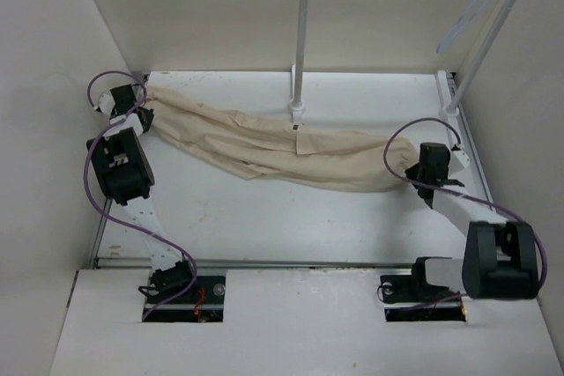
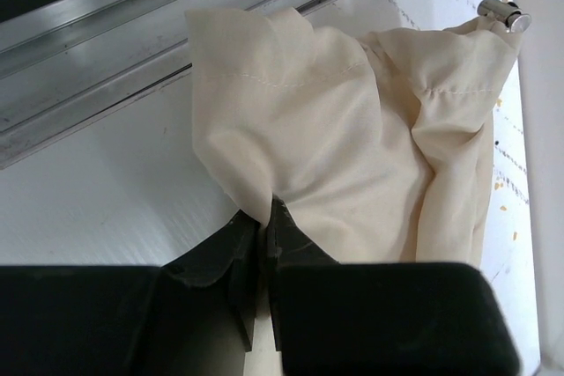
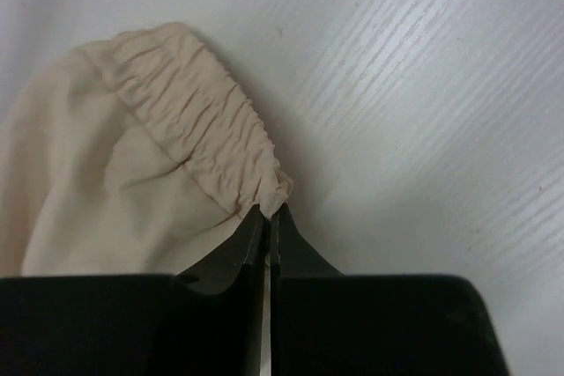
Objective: Place the trousers on the hanger
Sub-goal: Fold the trousers
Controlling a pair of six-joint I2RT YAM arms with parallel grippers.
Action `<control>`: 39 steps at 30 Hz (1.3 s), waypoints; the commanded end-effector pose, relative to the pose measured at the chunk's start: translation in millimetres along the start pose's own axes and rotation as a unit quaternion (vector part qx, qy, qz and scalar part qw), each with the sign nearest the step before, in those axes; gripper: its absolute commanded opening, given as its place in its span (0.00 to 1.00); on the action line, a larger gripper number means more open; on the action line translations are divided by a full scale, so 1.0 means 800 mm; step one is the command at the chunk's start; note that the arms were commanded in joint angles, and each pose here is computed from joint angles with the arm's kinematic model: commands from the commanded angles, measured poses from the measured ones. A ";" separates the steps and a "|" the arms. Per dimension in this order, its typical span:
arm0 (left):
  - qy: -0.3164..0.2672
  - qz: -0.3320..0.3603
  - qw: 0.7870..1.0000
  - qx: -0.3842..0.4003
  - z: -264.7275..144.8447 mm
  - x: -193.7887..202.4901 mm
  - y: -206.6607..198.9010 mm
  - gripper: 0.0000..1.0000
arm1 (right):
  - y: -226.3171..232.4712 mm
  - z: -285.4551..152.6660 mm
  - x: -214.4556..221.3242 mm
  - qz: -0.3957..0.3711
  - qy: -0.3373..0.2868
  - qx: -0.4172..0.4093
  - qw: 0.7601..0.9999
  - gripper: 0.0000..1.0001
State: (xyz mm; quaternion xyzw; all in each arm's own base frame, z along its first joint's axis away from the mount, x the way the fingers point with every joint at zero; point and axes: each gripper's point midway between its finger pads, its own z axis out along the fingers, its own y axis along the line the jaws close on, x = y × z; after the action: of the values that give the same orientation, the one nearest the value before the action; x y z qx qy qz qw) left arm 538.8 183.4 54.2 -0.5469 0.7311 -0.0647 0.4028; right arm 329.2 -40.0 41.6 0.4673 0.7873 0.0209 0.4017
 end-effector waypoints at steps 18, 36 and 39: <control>-0.045 0.004 0.999 0.029 -0.253 -0.165 -0.069 0.00 | 0.066 -0.360 -0.252 0.051 -0.281 -0.210 0.935 0.00; -0.030 0.062 0.995 0.066 -0.257 -0.127 -0.118 0.00 | 0.106 -0.270 -0.291 0.101 -0.203 -0.208 0.951 0.00; -0.037 0.056 0.995 0.071 -0.265 -0.130 -0.119 0.00 | 0.105 -0.284 -0.299 0.115 -0.215 -0.225 0.943 0.00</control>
State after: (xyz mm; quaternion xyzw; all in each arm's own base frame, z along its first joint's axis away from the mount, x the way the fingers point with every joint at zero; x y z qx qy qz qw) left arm 477.1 147.5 228.6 -0.4919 0.7795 -0.0737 0.3809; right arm 304.7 -93.3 303.1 0.4726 0.6690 0.1065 0.5637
